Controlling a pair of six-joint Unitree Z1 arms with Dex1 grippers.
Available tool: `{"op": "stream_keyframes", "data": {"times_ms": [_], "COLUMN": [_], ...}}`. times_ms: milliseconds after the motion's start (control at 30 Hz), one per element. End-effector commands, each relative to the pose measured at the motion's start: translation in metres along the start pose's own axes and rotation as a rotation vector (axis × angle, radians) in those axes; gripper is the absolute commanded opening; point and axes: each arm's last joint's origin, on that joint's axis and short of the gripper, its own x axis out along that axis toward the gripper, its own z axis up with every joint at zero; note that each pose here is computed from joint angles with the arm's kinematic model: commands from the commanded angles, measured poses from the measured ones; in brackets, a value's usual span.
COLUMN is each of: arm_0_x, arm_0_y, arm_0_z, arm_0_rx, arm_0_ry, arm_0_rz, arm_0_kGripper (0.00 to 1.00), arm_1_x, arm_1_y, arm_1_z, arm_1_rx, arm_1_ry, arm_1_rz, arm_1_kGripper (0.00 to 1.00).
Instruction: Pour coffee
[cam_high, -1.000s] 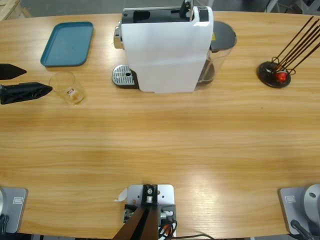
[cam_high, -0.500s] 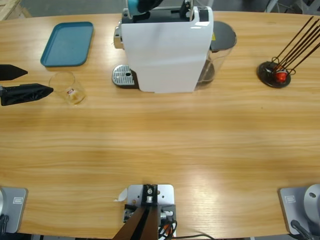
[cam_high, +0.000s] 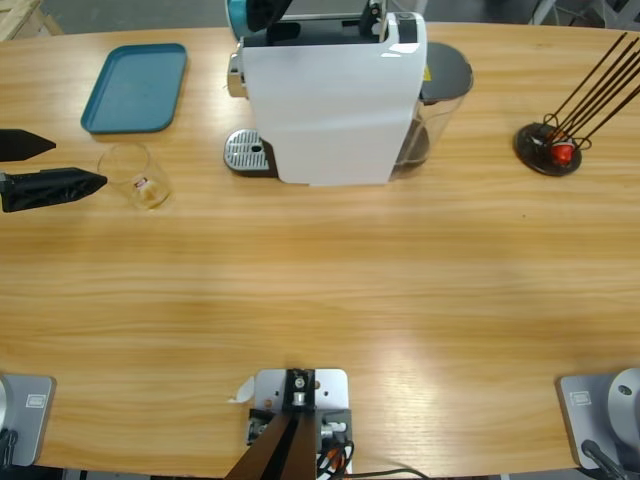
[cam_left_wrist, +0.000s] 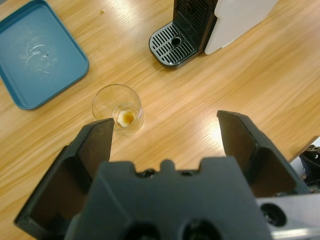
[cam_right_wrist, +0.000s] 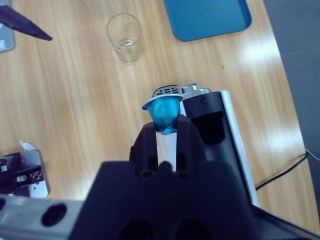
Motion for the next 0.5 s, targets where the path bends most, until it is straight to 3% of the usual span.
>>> {"op": "stream_keyframes", "data": {"times_ms": [33,500], "arm_0_x": [0.008,0.011], "arm_0_y": [-0.002,-0.003], "arm_0_z": [-0.011,-0.011], "arm_0_rx": [0.008,0.011], "arm_0_ry": [0.048,0.059], "arm_0_rz": [-0.013,-0.016], "arm_0_kGripper": [0.899,0.899], "arm_1_x": [0.026,0.045], "arm_1_y": [-0.021,-0.035], "arm_1_z": [-0.013,-0.017], "arm_1_rx": [0.019,0.007], "arm_1_ry": [0.083,0.117], "arm_1_rz": [-0.031,-0.033], "arm_1_kGripper": [0.0,0.0]}}
